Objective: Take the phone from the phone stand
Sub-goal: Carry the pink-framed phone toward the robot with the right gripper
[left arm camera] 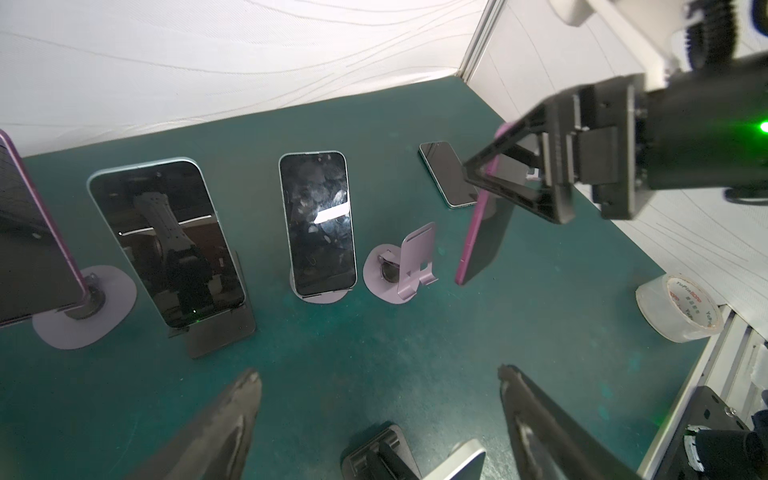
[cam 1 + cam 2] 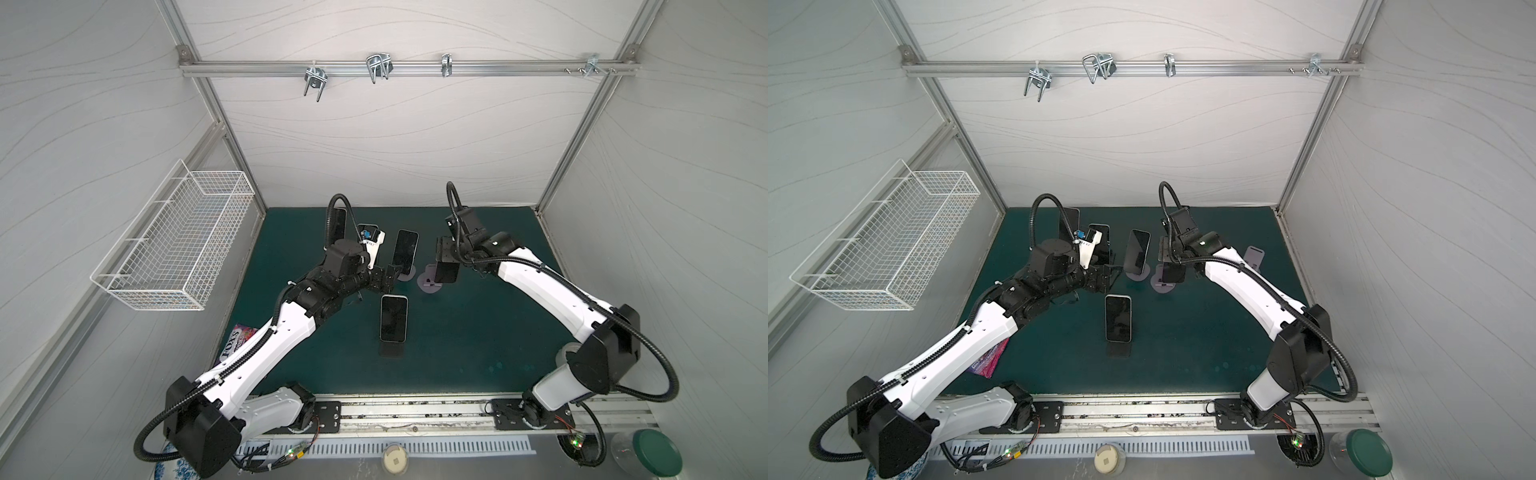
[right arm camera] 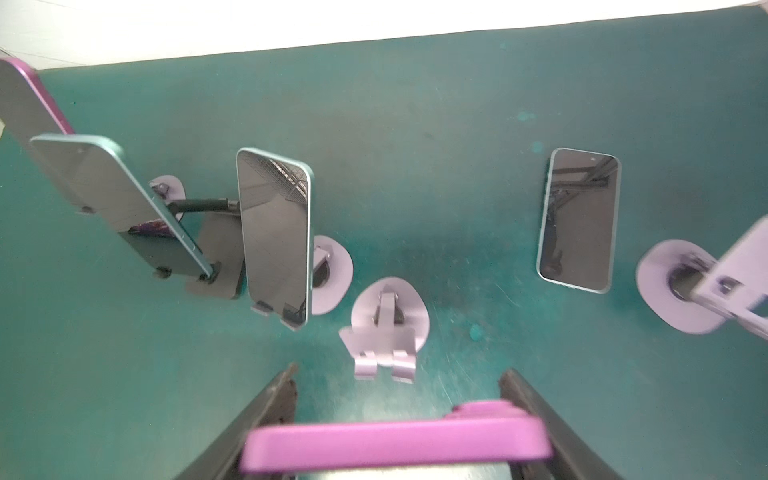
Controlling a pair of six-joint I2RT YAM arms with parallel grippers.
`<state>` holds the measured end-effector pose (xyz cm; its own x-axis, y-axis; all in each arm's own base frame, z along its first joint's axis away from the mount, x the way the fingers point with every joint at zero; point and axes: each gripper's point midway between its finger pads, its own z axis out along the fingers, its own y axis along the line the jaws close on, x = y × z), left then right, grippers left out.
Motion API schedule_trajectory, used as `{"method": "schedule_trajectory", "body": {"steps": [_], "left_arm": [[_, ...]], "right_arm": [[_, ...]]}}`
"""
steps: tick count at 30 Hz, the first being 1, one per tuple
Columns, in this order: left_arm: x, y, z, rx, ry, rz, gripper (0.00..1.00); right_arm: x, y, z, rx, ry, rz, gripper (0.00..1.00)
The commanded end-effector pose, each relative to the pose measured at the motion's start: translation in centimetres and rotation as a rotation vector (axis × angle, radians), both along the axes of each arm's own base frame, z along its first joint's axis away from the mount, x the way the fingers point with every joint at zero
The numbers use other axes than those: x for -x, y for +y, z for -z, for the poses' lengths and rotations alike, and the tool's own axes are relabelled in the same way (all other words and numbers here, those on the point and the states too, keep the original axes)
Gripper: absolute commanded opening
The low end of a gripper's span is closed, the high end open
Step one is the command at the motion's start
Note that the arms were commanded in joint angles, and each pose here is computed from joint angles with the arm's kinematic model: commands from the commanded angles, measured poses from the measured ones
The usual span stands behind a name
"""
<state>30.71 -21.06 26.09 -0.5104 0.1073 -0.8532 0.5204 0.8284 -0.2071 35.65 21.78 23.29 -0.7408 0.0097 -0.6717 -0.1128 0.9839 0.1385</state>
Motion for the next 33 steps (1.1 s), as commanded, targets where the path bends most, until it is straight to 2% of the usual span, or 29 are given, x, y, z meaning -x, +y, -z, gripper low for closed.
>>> {"method": "schedule_trajectory", "body": {"steps": [1,6,14,18,23,33], "left_arm": [[-0.4,0.4,-2.2,0.019,-0.09,-0.017,0.91],[0.3,-0.1,-2.8,0.019,-0.127,-0.011,0.9],[3.4,-2.1,-2.3,-0.192,-0.251,0.069,0.92],[4.8,-1.4,-3.2,-0.134,-0.225,0.058,0.91],[7.2,-1.1,-3.3,-0.098,-0.182,0.115,0.9],[13.5,-1.6,-2.9,0.011,0.027,0.236,0.89]], "right_arm": [[2.1,-1.6,-0.5,0.014,0.013,0.025,0.51],[5.2,-2.8,0.4,0.004,0.061,0.037,0.51],[10.2,-4.3,3.4,-0.014,0.156,0.04,0.5],[11.8,-4.7,5.0,-0.022,0.214,0.026,0.49],[13.7,-5.6,6.8,0.029,0.292,0.014,0.49],[15.9,-6.9,8.3,0.061,0.371,0.014,0.49]]}}
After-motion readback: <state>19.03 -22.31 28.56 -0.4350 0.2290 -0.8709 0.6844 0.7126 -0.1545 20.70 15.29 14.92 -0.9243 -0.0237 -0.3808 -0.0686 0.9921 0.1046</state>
